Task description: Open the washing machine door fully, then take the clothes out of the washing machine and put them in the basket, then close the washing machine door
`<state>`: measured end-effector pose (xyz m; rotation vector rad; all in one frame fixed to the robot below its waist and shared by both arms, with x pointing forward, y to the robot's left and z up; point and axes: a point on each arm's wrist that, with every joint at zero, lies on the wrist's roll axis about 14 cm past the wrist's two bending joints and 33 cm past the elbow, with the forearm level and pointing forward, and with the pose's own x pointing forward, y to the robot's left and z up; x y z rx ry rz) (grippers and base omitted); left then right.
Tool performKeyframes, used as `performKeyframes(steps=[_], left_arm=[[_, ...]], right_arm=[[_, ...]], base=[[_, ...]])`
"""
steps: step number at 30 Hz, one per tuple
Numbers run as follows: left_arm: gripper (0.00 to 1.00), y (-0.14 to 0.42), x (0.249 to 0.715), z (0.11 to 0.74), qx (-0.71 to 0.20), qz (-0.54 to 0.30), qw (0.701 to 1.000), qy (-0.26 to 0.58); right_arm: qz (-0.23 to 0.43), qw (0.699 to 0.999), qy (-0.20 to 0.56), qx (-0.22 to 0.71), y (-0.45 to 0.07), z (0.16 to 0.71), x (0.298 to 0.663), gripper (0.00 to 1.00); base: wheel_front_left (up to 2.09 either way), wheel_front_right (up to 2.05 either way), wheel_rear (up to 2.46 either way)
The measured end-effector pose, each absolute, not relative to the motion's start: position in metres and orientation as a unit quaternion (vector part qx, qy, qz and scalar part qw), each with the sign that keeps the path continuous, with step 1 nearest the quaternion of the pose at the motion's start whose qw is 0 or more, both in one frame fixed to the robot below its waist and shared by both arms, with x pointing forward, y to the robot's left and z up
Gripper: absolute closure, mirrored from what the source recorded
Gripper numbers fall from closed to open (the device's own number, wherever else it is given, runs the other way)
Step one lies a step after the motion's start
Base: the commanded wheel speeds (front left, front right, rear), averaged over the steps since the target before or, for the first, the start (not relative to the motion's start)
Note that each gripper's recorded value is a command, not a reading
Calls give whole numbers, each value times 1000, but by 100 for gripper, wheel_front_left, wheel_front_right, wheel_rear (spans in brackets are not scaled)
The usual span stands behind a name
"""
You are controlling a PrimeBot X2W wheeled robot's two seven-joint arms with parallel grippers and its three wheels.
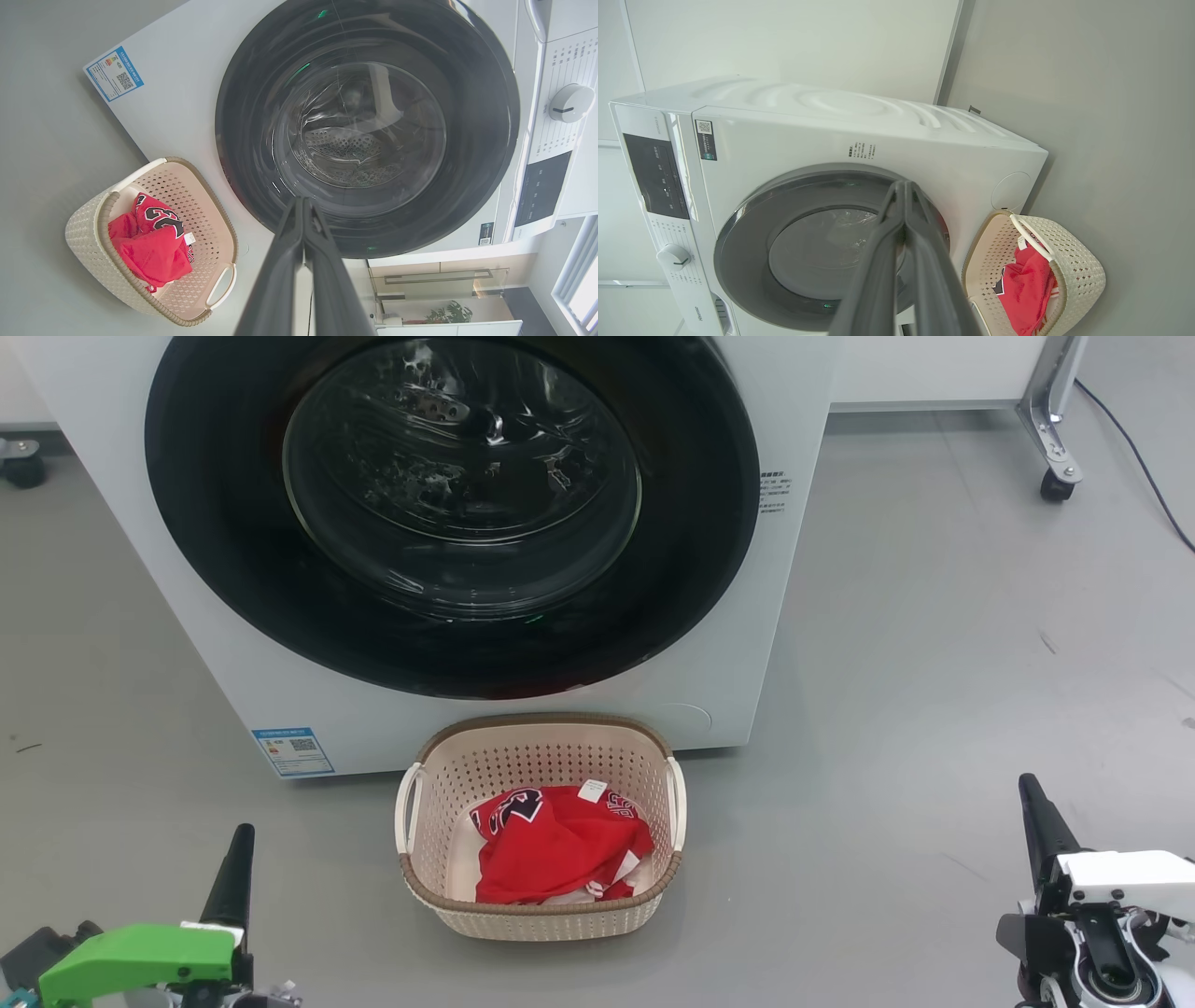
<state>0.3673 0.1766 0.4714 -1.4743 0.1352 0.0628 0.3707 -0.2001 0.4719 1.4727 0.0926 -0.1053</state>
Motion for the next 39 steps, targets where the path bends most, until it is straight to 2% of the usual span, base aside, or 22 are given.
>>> performKeyframes(steps=[9, 12, 39], left_arm=[[100, 183, 371, 476, -707, 27, 705, 47], [100, 184, 370, 476, -713, 28, 699, 47], [100, 185, 372, 475, -714, 30, 698, 47]], right_arm=[[-46, 706, 26, 706, -206, 477, 372, 100], [-43, 703, 25, 709, -205, 478, 374, 100], [-46, 703, 25, 710, -205, 477, 373, 100]], base=[[0, 0, 0], [0, 0, 0], [0, 0, 0]])
